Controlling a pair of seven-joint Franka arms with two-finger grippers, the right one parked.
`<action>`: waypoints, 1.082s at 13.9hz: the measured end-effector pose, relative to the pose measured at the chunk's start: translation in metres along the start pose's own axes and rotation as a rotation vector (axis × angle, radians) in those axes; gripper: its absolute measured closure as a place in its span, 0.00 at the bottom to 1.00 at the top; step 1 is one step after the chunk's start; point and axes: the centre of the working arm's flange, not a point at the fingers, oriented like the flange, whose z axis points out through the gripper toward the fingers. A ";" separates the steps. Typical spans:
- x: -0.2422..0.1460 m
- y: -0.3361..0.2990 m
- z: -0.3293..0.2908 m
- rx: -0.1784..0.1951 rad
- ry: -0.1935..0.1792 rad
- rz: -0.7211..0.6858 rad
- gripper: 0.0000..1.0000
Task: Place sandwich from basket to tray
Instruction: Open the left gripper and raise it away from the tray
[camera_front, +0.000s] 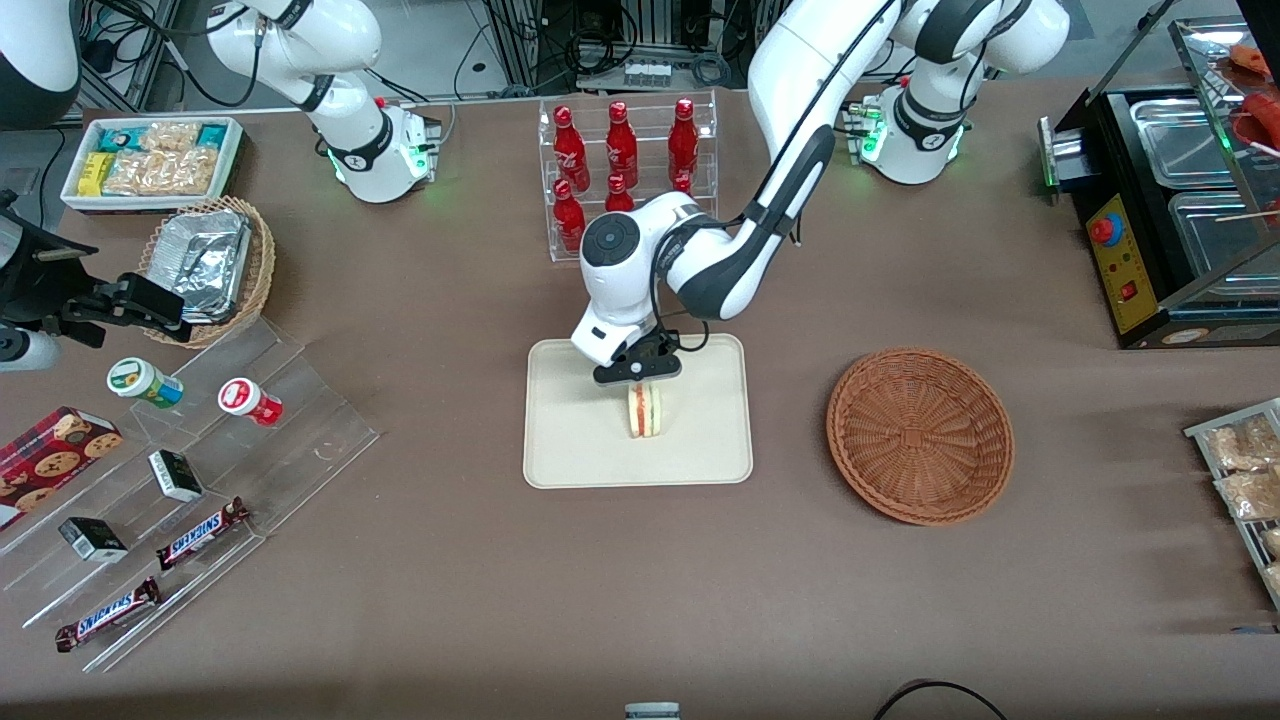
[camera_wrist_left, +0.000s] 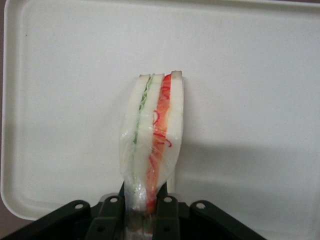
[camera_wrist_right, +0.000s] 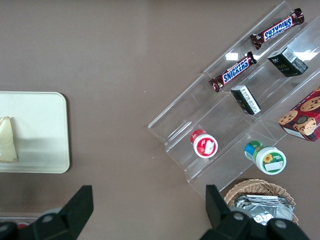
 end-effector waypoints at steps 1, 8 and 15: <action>0.005 0.001 -0.012 -0.010 0.010 -0.007 0.59; 0.053 -0.076 -0.178 0.056 -0.004 -0.138 0.00; 0.133 -0.282 -0.300 0.105 -0.128 -0.172 0.00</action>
